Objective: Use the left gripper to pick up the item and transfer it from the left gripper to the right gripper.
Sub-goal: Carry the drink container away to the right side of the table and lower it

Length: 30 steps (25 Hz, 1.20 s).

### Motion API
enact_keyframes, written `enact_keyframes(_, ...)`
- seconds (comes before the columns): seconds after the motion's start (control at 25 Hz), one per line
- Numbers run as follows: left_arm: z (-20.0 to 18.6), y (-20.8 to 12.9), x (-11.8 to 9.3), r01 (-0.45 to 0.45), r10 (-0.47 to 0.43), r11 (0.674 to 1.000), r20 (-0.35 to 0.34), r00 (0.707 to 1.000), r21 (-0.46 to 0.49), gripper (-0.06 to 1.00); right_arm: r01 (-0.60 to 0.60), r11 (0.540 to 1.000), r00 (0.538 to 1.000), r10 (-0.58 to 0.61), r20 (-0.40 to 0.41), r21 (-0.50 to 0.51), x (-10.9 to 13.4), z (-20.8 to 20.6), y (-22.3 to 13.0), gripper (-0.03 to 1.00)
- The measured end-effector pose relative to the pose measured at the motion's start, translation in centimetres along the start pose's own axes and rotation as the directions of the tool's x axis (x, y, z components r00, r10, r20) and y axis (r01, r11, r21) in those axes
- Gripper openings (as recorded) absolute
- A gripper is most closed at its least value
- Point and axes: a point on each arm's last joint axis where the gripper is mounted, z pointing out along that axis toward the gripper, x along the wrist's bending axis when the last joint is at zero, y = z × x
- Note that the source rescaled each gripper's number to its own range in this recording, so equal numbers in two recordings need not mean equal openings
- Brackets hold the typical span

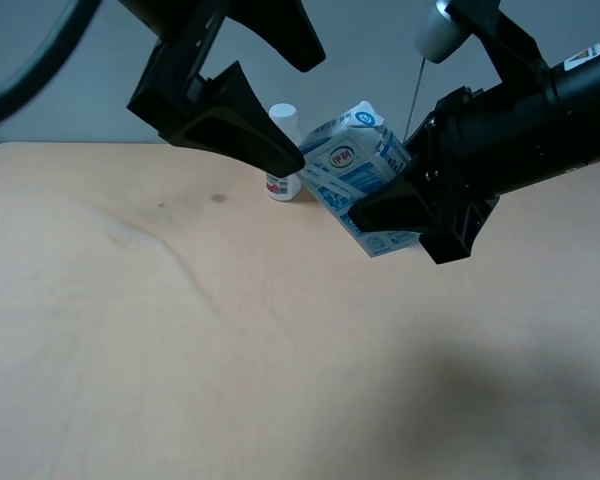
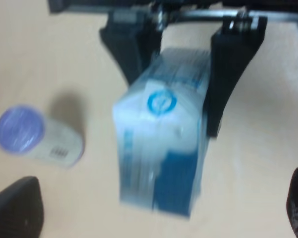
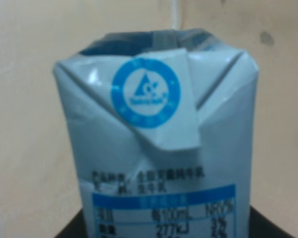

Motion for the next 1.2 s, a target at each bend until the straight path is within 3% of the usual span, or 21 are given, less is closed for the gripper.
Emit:
enact_keyframes(0.16,-2.1,-0.1,-0.8,0.069,-0.065,0.996,-0.061,0.996,0.064,0.97,0.000,1.000,1.000,0.000,0.000,0.000,0.0,0.0,0.0,0.00)
enact_keyframes(0.32,-4.4,0.0,-2.2,0.222,-0.214,0.971,-0.092,0.972,0.086,0.97,0.000,1.000,1.000,0.000,0.000,0.000,0.0,0.0,0.0,0.00)
enact_keyframes(0.48,-5.9,-0.9,-3.5,0.359,-0.341,0.918,-0.128,0.931,0.167,0.97,0.000,1.000,1.000,0.000,0.000,0.000,0.0,0.0,0.0,0.00)
enact_keyframes(0.64,-5.8,-2.7,-5.0,0.482,-0.454,0.841,-0.165,0.876,0.246,0.97,0.000,1.000,1.000,0.000,-0.013,0.009,0.1,0.0,-0.1,0.00)
enact_keyframes(0.96,-7.5,-4.9,-10.0,0.555,-0.517,0.815,-0.225,0.826,0.164,0.97,-0.001,1.000,1.000,0.002,-0.015,0.010,0.1,0.0,-0.1,0.00)
enact_keyframes(1.2,-9.7,-7.1,-14.6,0.623,-0.576,0.780,-0.318,0.753,0.063,0.97,-0.002,1.000,1.000,0.002,-0.016,0.011,0.1,0.0,-0.1,0.00)
